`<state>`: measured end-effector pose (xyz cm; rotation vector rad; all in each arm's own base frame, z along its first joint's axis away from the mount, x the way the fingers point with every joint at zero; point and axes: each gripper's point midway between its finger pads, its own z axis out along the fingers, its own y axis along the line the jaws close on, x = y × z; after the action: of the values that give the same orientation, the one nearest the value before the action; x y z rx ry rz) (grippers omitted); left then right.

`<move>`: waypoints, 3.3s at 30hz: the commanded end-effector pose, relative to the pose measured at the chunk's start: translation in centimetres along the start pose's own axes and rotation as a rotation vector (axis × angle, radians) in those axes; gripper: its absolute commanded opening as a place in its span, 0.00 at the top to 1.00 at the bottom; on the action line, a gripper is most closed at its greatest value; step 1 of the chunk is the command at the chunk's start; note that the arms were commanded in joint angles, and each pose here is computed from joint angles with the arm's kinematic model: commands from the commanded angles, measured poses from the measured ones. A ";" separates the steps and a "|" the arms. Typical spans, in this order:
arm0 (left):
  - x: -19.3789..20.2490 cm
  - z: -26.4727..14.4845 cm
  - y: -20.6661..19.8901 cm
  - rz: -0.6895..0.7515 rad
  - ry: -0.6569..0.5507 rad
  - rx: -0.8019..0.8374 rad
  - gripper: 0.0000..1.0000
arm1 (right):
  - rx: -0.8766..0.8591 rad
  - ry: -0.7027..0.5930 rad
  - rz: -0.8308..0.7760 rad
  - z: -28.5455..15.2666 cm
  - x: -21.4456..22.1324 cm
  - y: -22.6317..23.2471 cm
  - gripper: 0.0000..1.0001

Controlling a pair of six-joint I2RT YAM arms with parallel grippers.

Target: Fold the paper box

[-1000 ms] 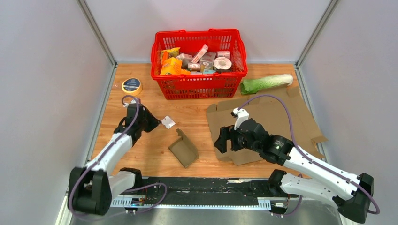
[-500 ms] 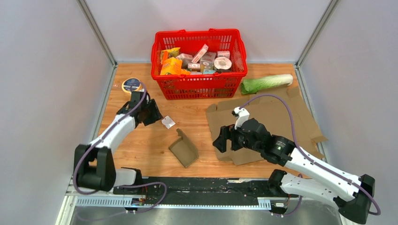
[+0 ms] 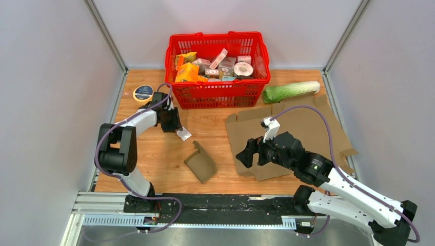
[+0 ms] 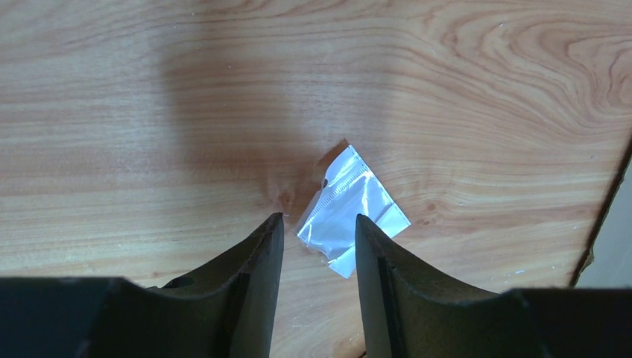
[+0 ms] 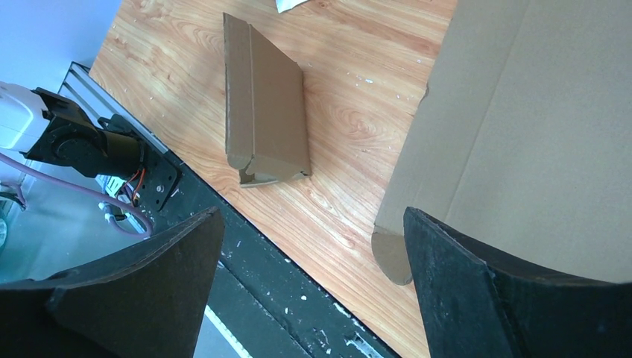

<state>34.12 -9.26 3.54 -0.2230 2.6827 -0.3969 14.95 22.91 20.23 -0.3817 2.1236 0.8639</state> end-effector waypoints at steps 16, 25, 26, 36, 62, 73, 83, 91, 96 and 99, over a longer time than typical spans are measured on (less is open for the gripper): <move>-0.6 0.4 1.1 0.039 0.020 -0.165 0.75 | -0.022 -0.044 0.000 -0.1 -1.0 0.4 0.06; 0.2 -7.4 -0.5 -0.027 -0.189 -0.063 1.00 | -0.017 -0.060 0.011 -0.6 -1.6 0.6 0.07; 2.2 -8.3 -0.6 -0.034 -0.151 -0.039 1.00 | -0.017 -0.058 0.011 -0.5 -1.5 0.5 0.07; 13.0 -16.9 -7.2 -0.091 -0.148 0.391 1.00 | -0.046 -0.016 0.014 2.7 -0.7 1.2 0.06; 12.9 -14.1 -5.3 -0.009 -0.251 0.208 0.30 | 0.019 0.161 -0.052 6.1 5.4 3.2 0.12; 6.5 -8.9 -2.0 -0.086 -0.341 0.019 0.62 | 0.126 0.120 -0.084 11.5 10.5 5.7 0.15; 8.3 -3.8 -3.9 0.004 -0.175 0.064 0.84 | 0.119 0.201 -0.067 11.6 15.0 3.2 0.68; 14.0 -2.4 -2.3 0.014 -0.086 -0.013 0.94 | 0.136 0.224 -0.003 14.3 15.9 3.4 1.00; 15.5 -2.5 -2.3 -0.076 -0.103 0.042 0.95 | 0.152 0.213 0.100 16.2 14.1 1.6 1.00; 16.1 -2.5 -2.7 -0.117 -0.106 0.081 0.95 | 0.188 0.186 0.109 17.4 11.8 -0.4 1.00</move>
<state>20.56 -14.57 1.66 -0.2748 2.5203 -0.4710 13.61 34.34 2.14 -0.3453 2.4283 0.6849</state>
